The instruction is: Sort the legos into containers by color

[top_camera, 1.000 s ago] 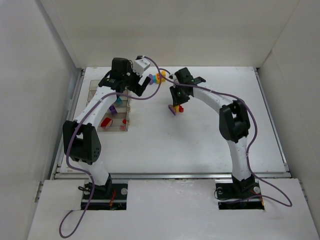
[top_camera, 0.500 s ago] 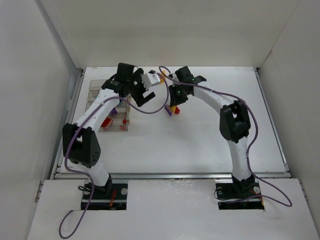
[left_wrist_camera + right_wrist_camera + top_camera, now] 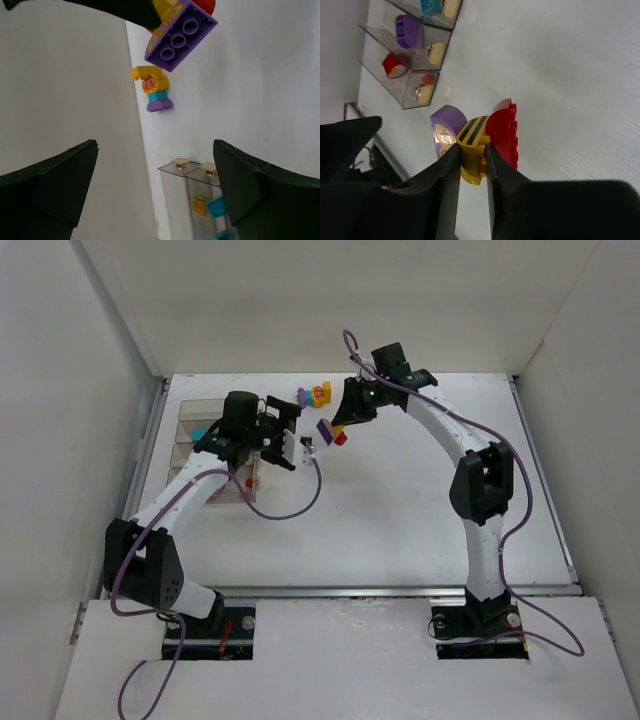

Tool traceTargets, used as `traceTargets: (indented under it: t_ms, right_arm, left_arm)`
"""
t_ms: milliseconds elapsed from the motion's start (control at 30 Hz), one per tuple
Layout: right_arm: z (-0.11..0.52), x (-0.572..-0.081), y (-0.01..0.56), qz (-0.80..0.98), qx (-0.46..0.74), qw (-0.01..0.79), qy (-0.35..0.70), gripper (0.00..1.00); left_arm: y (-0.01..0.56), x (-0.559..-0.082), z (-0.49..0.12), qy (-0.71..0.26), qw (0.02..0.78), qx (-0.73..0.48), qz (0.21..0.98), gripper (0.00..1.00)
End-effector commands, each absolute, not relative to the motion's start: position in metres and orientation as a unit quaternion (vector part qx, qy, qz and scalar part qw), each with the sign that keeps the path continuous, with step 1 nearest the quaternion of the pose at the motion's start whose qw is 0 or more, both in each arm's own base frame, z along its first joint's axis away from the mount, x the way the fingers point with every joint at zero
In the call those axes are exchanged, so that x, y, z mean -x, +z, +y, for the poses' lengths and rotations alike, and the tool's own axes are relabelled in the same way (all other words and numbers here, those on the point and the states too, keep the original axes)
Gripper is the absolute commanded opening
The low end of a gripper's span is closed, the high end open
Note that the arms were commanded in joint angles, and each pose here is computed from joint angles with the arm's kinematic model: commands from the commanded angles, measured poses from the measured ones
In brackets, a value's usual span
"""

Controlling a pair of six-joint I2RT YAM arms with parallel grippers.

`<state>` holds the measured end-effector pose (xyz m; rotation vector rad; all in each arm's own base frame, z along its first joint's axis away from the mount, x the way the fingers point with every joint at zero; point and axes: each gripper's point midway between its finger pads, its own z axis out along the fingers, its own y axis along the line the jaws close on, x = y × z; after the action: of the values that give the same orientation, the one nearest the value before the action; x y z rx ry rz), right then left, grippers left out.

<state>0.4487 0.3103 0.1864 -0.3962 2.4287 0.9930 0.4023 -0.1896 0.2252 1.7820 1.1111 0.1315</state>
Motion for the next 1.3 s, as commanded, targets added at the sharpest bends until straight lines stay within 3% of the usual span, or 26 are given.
traceTargets:
  t_ms: [0, 200, 333, 600, 867, 1033, 1167, 1267]
  right_arm:
    - [0.318, -0.443, 0.247, 0.852, 0.148, 0.262, 0.429, 0.0]
    - [0.321, -0.435, 0.277, 0.833, 0.158, 0.277, 0.452, 0.0]
    - [0.319, -0.426, 0.278, 0.83, 0.158, 0.277, 0.458, 0.0]
    - [0.319, -0.415, 0.282, 0.825, 0.154, 0.266, 0.474, 0.0]
    - [0.327, -0.413, 0.283, 0.821, 0.162, 0.273, 0.474, 0.0]
    - [0.332, -0.408, 0.283, 0.818, 0.167, 0.264, 0.483, 0.0]
    - [0.333, -0.409, 0.284, 0.816, 0.168, 0.268, 0.484, 0.0]
    - [0.333, -0.409, 0.284, 0.816, 0.168, 0.268, 0.484, 0.0]
  left_arm:
    - [0.29, -0.408, -0.21, 0.177, 0.569, -0.756, 0.271, 0.99]
    - [0.284, -0.391, -0.235, 0.19, 0.555, -0.788, 0.188, 0.99]
    - [0.273, -0.379, -0.251, 0.197, 0.536, -0.808, 0.146, 0.85]
    - [0.257, -0.371, -0.269, 0.18, 0.523, -0.824, 0.126, 0.75]
    - [0.258, -0.371, -0.278, 0.174, 0.517, -0.828, 0.132, 0.53]
    - [0.259, -0.373, -0.279, 0.183, 0.518, -0.824, 0.138, 0.32]
    - [0.263, -0.375, -0.28, 0.188, 0.524, -0.818, 0.149, 0.24]
    - [0.262, -0.376, -0.278, 0.186, 0.523, -0.816, 0.16, 0.08]
